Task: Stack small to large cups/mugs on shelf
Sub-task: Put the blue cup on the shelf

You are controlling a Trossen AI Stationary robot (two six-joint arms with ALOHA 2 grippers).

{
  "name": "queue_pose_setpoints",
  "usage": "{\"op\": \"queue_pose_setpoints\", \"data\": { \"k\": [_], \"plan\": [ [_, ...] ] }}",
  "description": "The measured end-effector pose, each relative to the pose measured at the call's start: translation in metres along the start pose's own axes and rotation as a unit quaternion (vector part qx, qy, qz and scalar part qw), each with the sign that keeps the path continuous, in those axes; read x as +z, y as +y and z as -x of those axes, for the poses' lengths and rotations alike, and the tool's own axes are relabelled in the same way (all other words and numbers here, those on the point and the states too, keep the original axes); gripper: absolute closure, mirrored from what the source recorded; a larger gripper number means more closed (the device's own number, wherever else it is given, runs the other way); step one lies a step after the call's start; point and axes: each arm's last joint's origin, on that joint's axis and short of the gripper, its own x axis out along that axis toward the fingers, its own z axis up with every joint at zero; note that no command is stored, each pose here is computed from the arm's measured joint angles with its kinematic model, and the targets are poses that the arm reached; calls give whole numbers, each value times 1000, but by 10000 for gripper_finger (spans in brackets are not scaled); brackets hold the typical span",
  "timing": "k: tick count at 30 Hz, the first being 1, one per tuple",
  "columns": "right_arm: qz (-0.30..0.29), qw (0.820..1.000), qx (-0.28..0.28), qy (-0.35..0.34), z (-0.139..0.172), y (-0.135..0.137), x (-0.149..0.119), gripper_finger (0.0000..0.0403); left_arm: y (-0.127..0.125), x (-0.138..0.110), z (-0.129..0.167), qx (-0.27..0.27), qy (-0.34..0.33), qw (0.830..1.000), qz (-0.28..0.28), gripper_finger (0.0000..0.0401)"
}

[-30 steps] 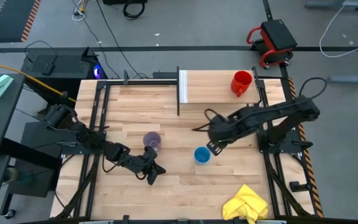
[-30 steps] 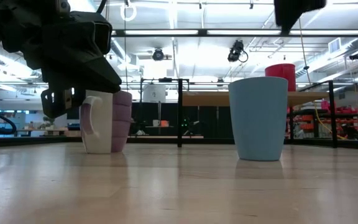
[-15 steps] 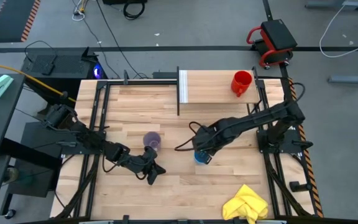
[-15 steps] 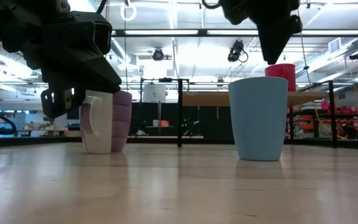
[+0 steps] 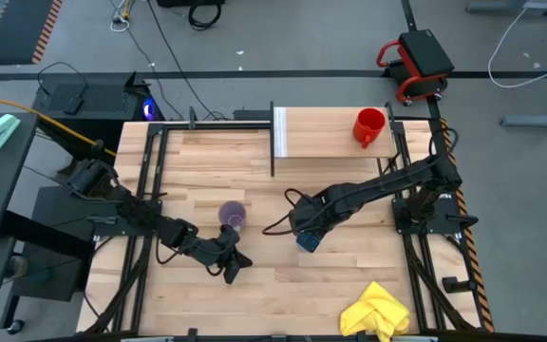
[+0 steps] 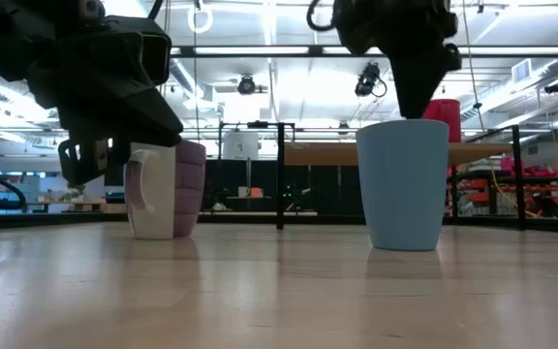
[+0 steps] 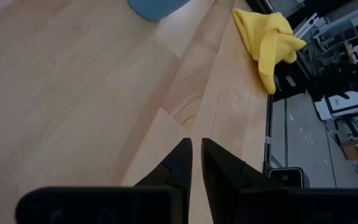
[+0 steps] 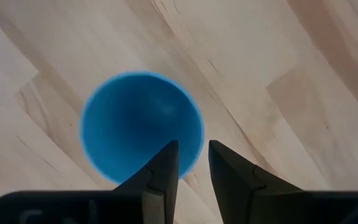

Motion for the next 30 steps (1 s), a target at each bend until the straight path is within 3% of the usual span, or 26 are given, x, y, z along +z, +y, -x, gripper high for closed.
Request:
{"op": "queue_pose_setpoints", "data": {
  "k": [10, 20, 30],
  "plan": [
    [-3, 1000, 23, 17, -24, 0, -5, 308, 0, -1, 0, -6, 11, 1000, 0, 357],
    [-9, 999, 24, 19, -28, 0, -5, 311, 0, 0, 0, -6, 11, 1000, 1, 362],
    [-36, 999, 22, 18, -29, -8, 4, 381, 0, 0, 0, -6, 11, 1000, 1, 362]
  ]
}}
